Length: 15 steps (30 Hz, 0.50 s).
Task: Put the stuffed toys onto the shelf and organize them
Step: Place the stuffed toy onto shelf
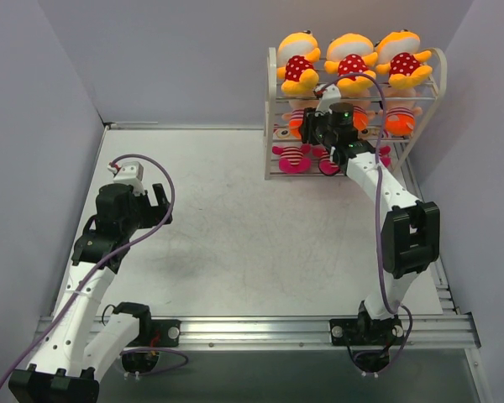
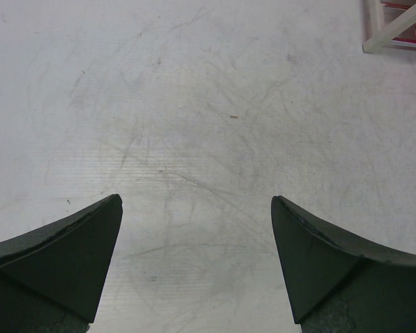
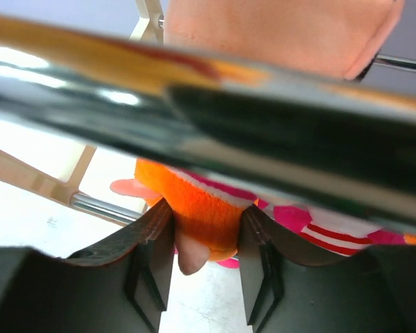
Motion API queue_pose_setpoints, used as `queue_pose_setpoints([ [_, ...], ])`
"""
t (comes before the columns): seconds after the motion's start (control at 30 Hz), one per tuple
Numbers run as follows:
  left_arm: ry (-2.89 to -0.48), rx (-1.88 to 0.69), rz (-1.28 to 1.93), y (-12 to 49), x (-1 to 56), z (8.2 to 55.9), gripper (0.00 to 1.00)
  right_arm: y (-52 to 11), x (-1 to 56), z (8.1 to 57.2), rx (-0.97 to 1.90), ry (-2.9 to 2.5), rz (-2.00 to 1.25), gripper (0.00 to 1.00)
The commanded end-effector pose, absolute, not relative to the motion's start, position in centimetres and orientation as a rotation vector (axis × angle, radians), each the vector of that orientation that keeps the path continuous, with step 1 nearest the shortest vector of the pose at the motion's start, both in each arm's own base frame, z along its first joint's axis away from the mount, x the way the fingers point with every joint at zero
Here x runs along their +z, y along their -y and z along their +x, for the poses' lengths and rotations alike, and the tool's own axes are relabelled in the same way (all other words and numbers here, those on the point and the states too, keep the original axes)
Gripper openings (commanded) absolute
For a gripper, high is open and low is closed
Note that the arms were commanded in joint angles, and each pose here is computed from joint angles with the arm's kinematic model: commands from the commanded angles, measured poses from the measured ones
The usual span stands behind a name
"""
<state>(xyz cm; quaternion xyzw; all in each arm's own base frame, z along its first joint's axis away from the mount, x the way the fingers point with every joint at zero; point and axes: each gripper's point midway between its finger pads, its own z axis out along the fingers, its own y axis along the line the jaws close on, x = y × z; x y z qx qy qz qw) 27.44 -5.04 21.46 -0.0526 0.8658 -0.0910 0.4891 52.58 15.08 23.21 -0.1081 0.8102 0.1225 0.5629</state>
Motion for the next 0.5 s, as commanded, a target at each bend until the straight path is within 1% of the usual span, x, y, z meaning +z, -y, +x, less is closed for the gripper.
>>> queue_pose_setpoints([
  [0.0,-2.07,-0.242,-0.093,5.5,22.1,27.8,0.97,-14.8,26.7,53.9,0.277,-1.809,-0.253,0.38],
  [0.03,-2.067,-0.245,-0.09,5.6,22.2,27.8,0.97,-14.8,26.7,53.9,0.277,-1.81,-0.25,0.44],
  [0.13,-2.066,-0.245,-0.09,5.6,22.3,27.8,0.97,-14.7,27.1,53.8,0.274,-1.804,-0.245,0.52],
  [0.4,-2.063,-0.251,-0.088,5.7,22.3,27.7,0.97,-14.3,27.8,53.4,0.266,-1.801,-0.221,0.64],
  [0.47,-2.063,-0.252,-0.086,5.7,22.3,27.7,0.97,-14.0,28.1,53.2,0.262,-1.8,-0.203,0.66],
])
